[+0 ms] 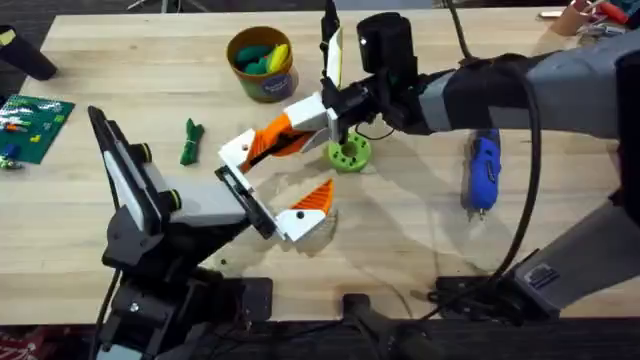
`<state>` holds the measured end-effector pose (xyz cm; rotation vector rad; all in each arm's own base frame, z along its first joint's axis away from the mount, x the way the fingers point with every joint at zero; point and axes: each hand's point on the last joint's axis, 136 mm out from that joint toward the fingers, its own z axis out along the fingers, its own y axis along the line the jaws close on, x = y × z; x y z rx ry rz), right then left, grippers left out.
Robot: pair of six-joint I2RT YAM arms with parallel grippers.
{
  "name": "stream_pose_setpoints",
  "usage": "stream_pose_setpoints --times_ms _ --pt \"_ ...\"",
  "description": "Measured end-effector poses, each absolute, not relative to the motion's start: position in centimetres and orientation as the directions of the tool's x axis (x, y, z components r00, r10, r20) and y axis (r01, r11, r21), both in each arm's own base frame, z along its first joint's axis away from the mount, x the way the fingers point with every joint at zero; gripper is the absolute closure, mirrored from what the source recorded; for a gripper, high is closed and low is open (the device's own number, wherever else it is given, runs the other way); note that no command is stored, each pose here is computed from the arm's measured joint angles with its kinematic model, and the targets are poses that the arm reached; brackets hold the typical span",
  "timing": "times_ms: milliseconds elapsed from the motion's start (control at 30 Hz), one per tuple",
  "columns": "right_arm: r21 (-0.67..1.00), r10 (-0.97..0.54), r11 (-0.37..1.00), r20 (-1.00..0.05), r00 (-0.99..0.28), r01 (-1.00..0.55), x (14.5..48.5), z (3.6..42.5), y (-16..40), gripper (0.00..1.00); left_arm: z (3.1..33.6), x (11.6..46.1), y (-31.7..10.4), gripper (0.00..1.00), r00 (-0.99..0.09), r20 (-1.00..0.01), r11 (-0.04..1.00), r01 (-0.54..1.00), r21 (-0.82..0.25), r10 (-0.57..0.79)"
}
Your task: Pick up the gripper from the table and insert it into the empty holder that is missing its gripper. Then pick up a screw, insert it into the mounting hole, and use the screwdriver to tighten it. Finally, clean up the table by picking up the vegetable and placing it into the bucket.
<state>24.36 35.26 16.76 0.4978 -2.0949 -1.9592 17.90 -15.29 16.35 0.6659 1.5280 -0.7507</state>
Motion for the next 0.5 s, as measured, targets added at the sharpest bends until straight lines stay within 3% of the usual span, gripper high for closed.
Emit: stream_pose_setpoints --times_ms 500 --pt "0.994 -0.383 0.056 -0.065 -0.921 -0.093 24.26 16.62 35.2 0.987 16.34 17.87 -15.31 0.016 -0.095 -0.995 0.62 0.78 -0.086 -0.02"
